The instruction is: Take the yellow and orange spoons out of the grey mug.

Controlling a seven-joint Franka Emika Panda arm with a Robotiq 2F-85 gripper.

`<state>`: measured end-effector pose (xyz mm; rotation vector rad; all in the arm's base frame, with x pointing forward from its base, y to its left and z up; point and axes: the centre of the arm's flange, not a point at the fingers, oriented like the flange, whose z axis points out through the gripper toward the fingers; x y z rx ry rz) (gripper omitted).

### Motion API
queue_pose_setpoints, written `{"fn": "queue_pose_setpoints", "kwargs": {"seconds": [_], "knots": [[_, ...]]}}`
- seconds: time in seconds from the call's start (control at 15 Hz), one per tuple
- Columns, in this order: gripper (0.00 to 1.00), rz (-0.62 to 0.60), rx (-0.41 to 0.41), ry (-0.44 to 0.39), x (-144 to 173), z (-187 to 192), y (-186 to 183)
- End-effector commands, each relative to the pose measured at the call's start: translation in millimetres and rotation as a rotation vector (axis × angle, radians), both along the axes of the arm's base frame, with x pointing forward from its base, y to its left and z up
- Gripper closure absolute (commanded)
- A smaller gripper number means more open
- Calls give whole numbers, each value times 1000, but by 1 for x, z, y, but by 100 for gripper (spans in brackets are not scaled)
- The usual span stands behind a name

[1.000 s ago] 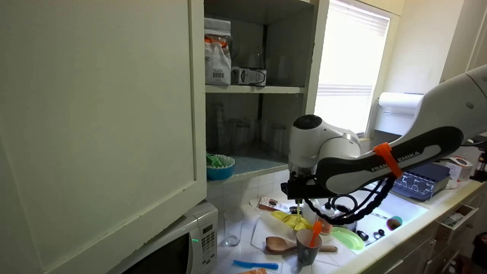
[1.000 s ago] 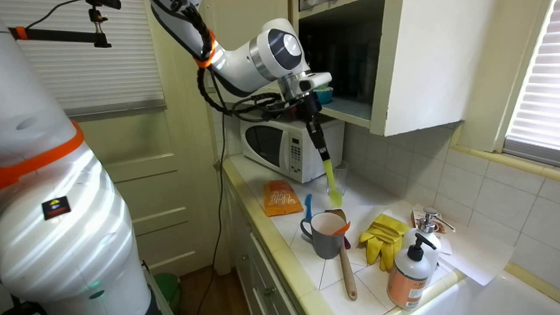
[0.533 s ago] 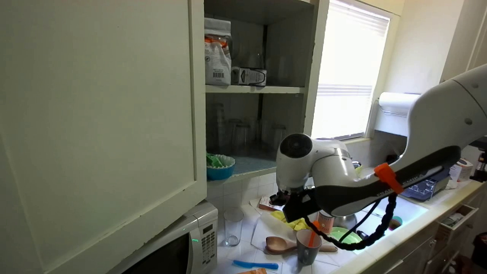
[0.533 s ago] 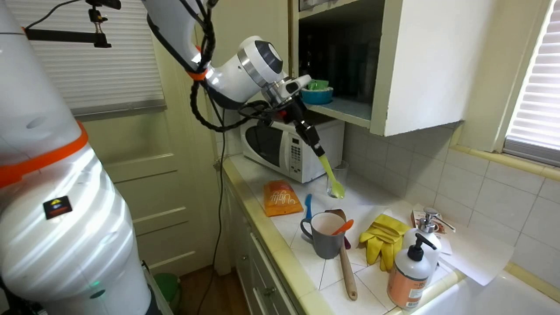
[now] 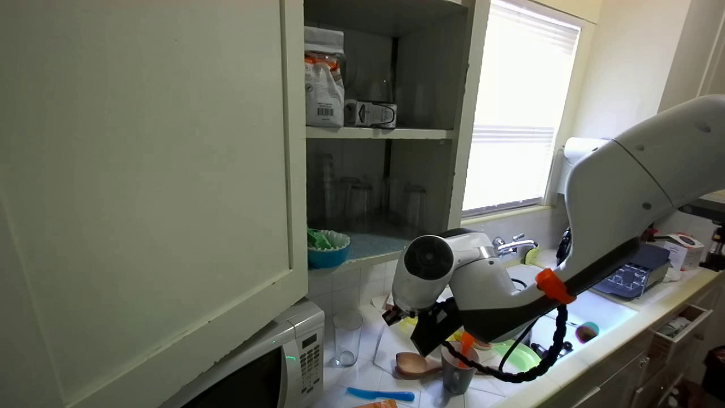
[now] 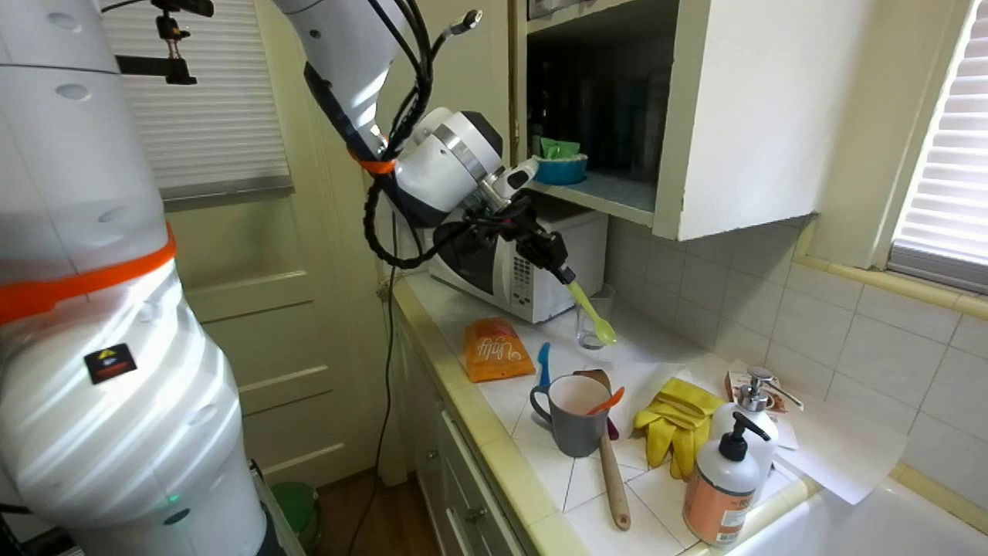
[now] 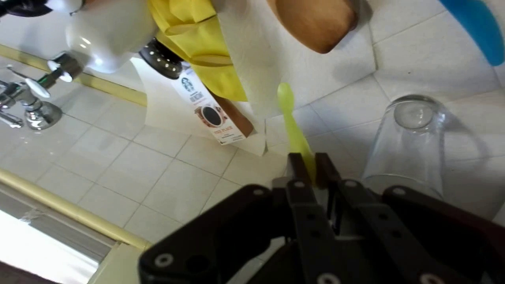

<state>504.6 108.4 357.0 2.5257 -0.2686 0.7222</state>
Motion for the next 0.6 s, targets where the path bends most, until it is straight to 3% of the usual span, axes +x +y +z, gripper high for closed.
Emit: {"fn": "queue_pose_setpoints", "kwargs": {"seconds": [0.0,0.13,0.2,0.53], "knots": [[89,8,9,4,1,-4,2],[89,11,12,10,1,-7,1],[97,11,12,10,1,-7,1],[97,-80,-128,80,7,-53,-29]]}}
